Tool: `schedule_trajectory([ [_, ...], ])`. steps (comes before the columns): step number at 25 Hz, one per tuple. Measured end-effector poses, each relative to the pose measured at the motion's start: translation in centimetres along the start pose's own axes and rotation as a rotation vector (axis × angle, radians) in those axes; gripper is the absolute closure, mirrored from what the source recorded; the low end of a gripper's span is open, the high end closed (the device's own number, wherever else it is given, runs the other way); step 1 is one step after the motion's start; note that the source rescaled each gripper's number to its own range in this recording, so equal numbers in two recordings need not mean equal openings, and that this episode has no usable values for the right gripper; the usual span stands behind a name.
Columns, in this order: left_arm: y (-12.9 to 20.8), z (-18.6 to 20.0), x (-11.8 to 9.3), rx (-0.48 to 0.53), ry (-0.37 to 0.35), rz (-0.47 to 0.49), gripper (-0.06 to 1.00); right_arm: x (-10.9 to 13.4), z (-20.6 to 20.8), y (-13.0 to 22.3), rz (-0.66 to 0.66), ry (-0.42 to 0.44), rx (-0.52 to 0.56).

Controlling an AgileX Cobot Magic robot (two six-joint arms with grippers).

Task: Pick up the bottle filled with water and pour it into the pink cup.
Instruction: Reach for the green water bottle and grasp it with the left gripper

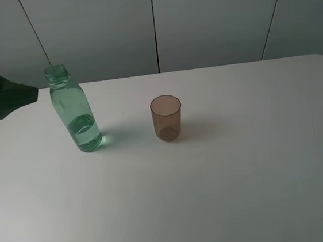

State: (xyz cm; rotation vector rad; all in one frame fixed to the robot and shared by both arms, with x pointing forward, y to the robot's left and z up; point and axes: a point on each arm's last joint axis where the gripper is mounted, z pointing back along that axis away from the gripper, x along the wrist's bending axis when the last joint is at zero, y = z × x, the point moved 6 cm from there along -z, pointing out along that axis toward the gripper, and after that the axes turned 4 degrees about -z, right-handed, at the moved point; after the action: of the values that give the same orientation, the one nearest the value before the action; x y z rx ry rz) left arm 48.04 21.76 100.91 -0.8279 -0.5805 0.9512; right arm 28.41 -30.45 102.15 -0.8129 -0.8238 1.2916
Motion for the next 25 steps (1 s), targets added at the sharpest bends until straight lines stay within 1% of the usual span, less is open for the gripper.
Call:
schedule_trajectory([
  [1,0.5,-0.4,0.0,-0.004,-0.012,0.004,-0.05,0.0,0.0,0.0,0.0,0.0,0.0],
  [3,1.9,-0.9,0.1,-0.003,-0.045,-0.02,-0.05,0.0,0.0,0.0,0.0,0.0,0.0],
  [6,3.3,-1.6,0.8,-0.014,-0.117,-0.057,-0.05,0.0,0.0,0.0,0.0,0.0,0.0],
  [8,3.6,-2.0,1.1,-0.027,-0.158,-0.078,-0.05,0.0,0.0,0.0,0.0,0.0,0.0],
  [10,4.0,-2.6,1.2,-0.024,-0.179,-0.092,-0.05,0.0,0.0,0.0,0.0,0.0,0.0],
  [13,4.6,-3.8,1.3,0.005,-0.19,-0.128,-0.05,0.0,0.0,0.0,0.0,0.0,0.0],
  [19,5.9,-5.6,1.1,0.067,-0.184,-0.166,-0.05,0.0,0.0,0.0,0.0,0.0,0.0],
  [25,6.1,-6.7,0.2,0.063,-0.178,-0.104,-0.05,0.0,0.0,0.0,0.0,0.0,0.0],
])
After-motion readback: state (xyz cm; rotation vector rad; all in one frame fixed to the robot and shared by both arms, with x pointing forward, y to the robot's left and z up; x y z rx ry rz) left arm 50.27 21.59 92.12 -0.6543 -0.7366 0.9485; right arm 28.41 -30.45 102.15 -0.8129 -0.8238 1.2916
